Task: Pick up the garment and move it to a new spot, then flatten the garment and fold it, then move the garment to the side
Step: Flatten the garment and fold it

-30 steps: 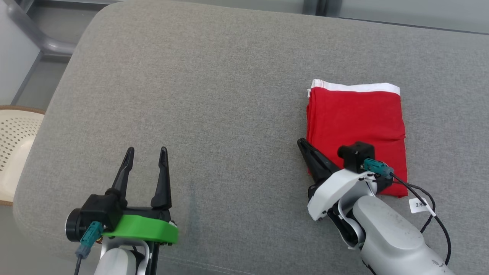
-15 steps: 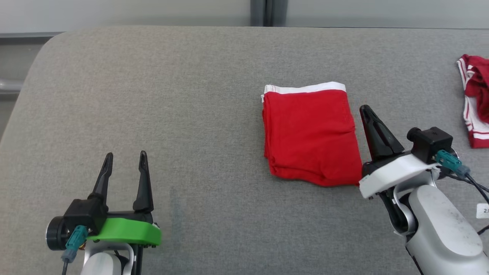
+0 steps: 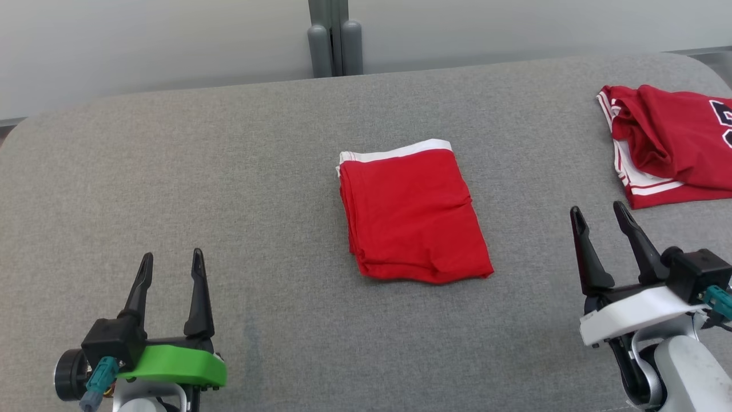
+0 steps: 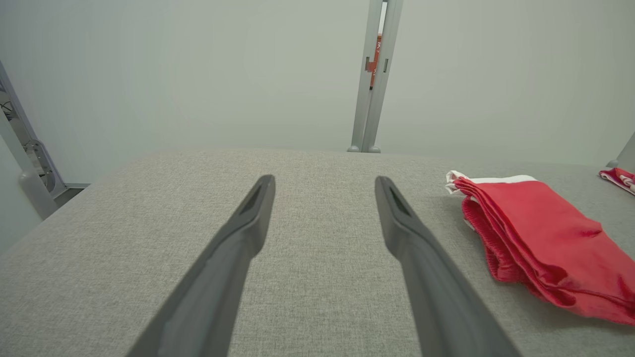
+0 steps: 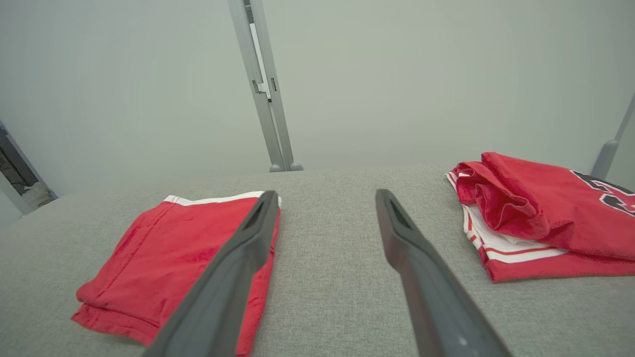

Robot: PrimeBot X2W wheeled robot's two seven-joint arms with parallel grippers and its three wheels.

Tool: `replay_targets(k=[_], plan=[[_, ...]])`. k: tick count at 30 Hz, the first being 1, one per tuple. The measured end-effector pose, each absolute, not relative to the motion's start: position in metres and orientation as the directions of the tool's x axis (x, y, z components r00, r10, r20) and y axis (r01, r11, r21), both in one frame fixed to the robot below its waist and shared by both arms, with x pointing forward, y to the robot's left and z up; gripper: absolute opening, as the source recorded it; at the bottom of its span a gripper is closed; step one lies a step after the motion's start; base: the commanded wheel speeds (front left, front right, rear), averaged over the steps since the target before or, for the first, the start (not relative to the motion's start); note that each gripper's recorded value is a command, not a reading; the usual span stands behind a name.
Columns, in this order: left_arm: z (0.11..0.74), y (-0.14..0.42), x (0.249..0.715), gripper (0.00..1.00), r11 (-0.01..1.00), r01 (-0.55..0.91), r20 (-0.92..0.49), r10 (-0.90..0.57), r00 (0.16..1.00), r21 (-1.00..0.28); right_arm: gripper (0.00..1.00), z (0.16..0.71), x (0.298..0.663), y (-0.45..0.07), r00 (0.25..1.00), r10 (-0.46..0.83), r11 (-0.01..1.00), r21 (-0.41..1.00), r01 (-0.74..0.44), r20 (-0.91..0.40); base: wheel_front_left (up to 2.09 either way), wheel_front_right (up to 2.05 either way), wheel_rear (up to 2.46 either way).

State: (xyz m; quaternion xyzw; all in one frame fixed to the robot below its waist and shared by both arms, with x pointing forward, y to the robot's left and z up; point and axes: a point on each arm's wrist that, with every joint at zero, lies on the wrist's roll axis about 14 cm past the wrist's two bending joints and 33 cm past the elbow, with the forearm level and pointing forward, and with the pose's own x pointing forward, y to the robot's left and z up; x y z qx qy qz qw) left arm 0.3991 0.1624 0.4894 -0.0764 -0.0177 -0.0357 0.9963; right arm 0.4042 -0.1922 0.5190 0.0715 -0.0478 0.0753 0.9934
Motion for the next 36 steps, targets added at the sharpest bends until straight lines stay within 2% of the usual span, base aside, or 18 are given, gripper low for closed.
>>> replay_targets(k=[11,36], plan=[[0.488,0.165,0.381,1.00,0.988,0.075,0.033,-0.071,0.997,-0.134,1.00,0.513,0.370,-0.204,0.991,0.094,0.988,0.116,-0.105,0.092,0.00,0.00,0.00],[0.490,0.182,0.364,1.00,0.991,0.025,0.036,-0.021,0.999,-0.131,1.00,0.513,0.367,-0.177,0.982,0.161,0.979,0.107,-0.171,0.094,0.00,0.00,0.00]])
